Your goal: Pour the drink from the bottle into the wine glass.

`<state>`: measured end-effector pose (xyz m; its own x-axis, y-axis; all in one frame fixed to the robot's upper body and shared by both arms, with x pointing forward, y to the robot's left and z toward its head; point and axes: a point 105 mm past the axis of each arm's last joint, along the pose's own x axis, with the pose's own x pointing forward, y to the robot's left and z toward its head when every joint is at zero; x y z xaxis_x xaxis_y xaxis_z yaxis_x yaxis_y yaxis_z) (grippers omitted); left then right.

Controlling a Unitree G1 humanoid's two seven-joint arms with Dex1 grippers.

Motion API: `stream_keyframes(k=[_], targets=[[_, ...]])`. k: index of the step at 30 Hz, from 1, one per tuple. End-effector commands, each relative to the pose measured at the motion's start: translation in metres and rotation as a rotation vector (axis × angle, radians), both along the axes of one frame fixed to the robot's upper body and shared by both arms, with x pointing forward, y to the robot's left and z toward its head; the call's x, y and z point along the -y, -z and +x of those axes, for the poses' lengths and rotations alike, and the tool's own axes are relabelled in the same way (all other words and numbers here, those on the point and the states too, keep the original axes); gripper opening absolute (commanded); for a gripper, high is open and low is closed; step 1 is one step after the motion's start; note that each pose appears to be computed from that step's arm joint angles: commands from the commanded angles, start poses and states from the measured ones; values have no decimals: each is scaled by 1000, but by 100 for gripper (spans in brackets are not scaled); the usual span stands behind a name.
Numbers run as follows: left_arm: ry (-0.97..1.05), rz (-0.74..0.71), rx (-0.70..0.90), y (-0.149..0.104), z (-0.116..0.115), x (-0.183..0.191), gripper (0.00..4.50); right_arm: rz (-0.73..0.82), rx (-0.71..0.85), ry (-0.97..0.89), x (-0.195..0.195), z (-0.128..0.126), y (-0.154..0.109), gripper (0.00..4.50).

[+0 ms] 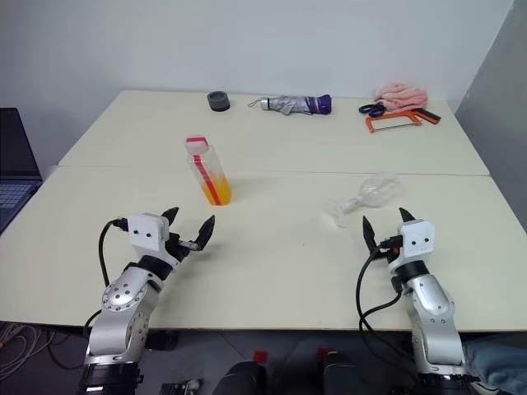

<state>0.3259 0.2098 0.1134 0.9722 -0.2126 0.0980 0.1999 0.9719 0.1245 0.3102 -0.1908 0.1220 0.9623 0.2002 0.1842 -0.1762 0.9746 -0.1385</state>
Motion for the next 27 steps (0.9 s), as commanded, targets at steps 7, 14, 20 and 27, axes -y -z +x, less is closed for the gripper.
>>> stream_keyframes(k=[7, 14, 20, 27], targets=[[-9, 11, 81, -21, -2, 0, 448, -7, 33, -6, 2, 0, -10, 450], [-19, -3, 87, -24, -1, 0, 448, -7, 30, -11, 0, 1, -10, 450], [-15, 0, 93, -26, -2, 1, 448, -5, 29, -18, -1, 1, -10, 450], [1, -2, 89, -25, -3, 3, 448, -9, 25, -23, -2, 1, -9, 450]])
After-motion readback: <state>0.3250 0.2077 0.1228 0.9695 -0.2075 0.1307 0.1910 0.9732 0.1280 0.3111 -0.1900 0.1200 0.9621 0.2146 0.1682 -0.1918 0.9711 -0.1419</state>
